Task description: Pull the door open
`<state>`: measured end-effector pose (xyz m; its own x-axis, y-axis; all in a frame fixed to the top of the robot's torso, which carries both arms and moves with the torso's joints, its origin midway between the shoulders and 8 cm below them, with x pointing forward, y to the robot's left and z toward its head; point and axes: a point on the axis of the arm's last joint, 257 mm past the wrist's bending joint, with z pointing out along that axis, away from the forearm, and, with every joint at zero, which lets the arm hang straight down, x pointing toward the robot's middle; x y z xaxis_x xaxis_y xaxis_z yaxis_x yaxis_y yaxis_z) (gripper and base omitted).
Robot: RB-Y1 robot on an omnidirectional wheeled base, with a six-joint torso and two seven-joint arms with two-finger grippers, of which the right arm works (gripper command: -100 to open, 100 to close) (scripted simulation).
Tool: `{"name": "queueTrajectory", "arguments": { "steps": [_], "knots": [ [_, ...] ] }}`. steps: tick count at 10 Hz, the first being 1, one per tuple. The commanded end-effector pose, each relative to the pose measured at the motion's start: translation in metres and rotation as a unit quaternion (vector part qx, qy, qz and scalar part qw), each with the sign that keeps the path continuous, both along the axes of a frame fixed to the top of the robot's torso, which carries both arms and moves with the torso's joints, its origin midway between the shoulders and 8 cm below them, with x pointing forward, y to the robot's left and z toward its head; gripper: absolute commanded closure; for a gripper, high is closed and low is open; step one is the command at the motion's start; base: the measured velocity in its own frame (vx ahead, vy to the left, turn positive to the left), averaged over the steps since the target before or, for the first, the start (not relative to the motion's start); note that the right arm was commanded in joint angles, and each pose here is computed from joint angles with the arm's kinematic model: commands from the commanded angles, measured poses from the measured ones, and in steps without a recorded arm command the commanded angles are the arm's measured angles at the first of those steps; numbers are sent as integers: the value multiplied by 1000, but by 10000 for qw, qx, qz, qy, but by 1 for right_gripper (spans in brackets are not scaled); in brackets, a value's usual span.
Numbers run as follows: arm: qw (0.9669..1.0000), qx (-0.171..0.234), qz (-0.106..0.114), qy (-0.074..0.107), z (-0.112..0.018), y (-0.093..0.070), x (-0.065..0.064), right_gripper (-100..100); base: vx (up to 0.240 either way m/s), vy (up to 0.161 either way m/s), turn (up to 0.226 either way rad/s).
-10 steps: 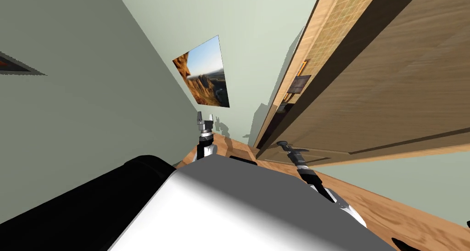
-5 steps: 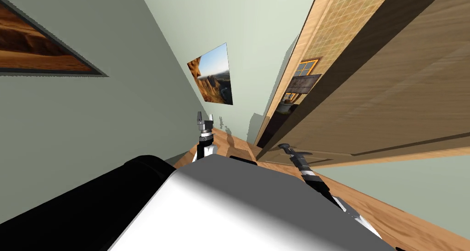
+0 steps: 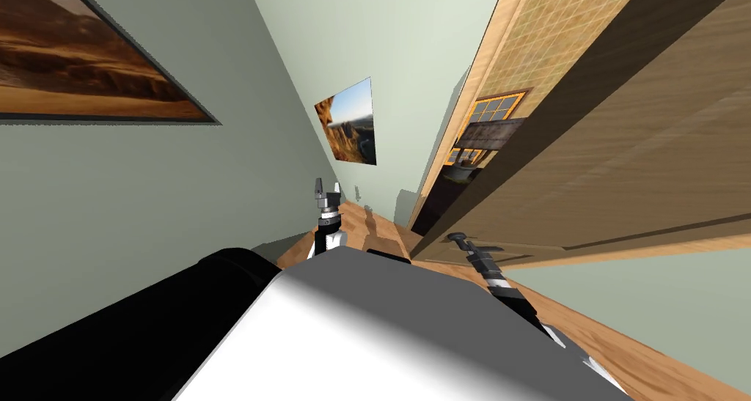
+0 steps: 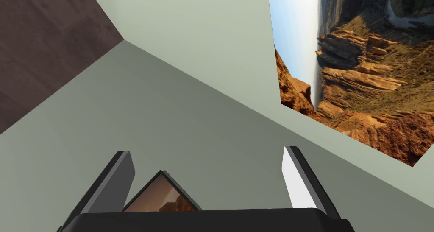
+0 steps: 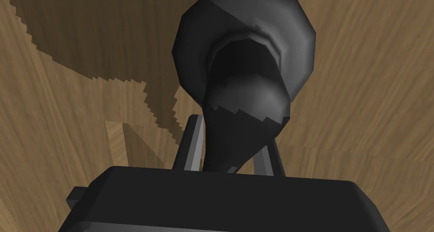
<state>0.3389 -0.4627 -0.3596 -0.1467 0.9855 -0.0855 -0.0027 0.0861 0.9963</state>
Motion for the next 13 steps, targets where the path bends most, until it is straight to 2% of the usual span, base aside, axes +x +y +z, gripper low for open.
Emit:
{"name": "queueTrajectory", "arguments": {
  "steps": [1,9,10,13],
  "knots": [
    [10000,0,31,-23,1,0,-2,100,-219,-91,186],
    [9999,-17,131,-53,4,-6,-19,100,-235,-109,189],
    [9999,17,151,-26,1,-1,-18,100,-98,-29,25],
    [9999,-38,-34,-88,2,-1,-2,100,-202,-91,223]
  ]
}}
